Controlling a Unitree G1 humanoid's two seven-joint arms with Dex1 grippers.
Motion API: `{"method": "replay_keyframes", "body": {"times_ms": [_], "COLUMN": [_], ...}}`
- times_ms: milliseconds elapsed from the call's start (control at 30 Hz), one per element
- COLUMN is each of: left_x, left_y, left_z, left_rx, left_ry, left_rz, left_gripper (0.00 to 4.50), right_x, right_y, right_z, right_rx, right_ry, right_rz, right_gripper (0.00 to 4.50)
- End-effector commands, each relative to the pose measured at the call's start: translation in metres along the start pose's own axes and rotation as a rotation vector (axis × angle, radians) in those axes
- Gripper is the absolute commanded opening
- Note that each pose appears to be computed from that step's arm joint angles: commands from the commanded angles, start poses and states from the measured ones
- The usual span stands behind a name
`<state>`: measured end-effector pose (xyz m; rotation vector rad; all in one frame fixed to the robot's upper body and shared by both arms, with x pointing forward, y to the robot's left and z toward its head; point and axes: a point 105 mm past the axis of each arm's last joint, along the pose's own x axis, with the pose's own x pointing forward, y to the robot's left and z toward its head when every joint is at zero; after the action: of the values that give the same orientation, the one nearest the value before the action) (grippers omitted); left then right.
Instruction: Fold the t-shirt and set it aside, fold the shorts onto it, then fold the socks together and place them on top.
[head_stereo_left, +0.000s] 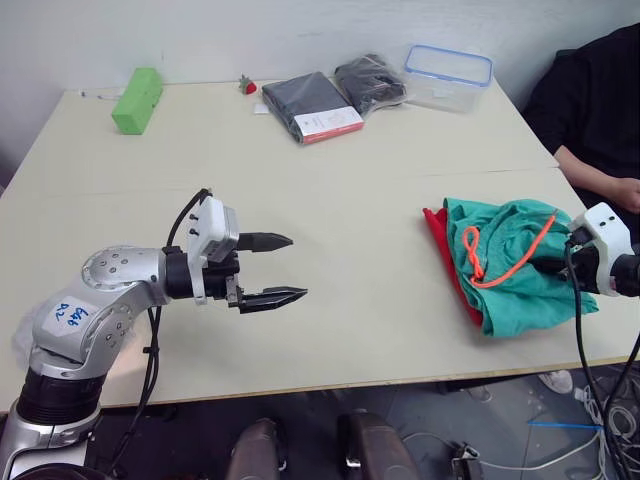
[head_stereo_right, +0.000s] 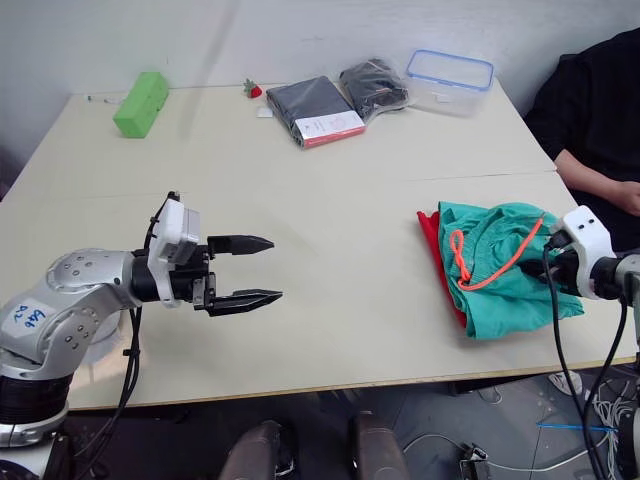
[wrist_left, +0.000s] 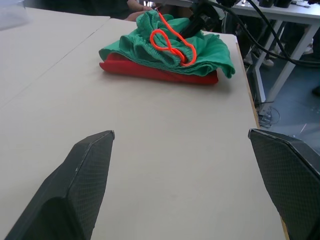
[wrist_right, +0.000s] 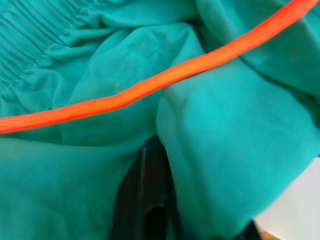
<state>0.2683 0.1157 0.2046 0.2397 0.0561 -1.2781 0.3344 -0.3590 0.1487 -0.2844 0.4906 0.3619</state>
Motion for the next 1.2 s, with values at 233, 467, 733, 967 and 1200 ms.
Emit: {"method": "replay_keyframes", "body": {"times_ms": [233,467,733,967,1200], "left_x": [0.000,-0.008,-0.033,-0.079,-0.128], "left_y": [0.003,0.001,0.007,0.005,0.000], "left_z": [0.005,0.002,-0.024,-0.042,-0.062], "left_rx": [0.039,-0.033,-0.023,-0.046,-0.091], "left_ry": [-0.008,-0.014,0.103,0.197,0.291], "left_rz": [0.004,-0.014,0.128,0.349,0.574], "left_gripper": [4.50,4.50,4.50,4.50,4.50], "right_x": [-0.058,-0.085,-0.052,-0.050,-0.055], "right_y": [-0.011,0.012,0.115,0.174,0.179], "right_z": [0.027,0.081,0.120,0.123,0.130], "right_rx": [0.001,0.028,-0.066,-0.157,-0.191], "right_ry": [-0.214,-0.482,-0.539,-0.528,-0.572], "right_rz": [-0.106,-0.077,0.283,0.574,0.647], "right_gripper": [4.23,4.48,4.48,4.48,4.48]}}
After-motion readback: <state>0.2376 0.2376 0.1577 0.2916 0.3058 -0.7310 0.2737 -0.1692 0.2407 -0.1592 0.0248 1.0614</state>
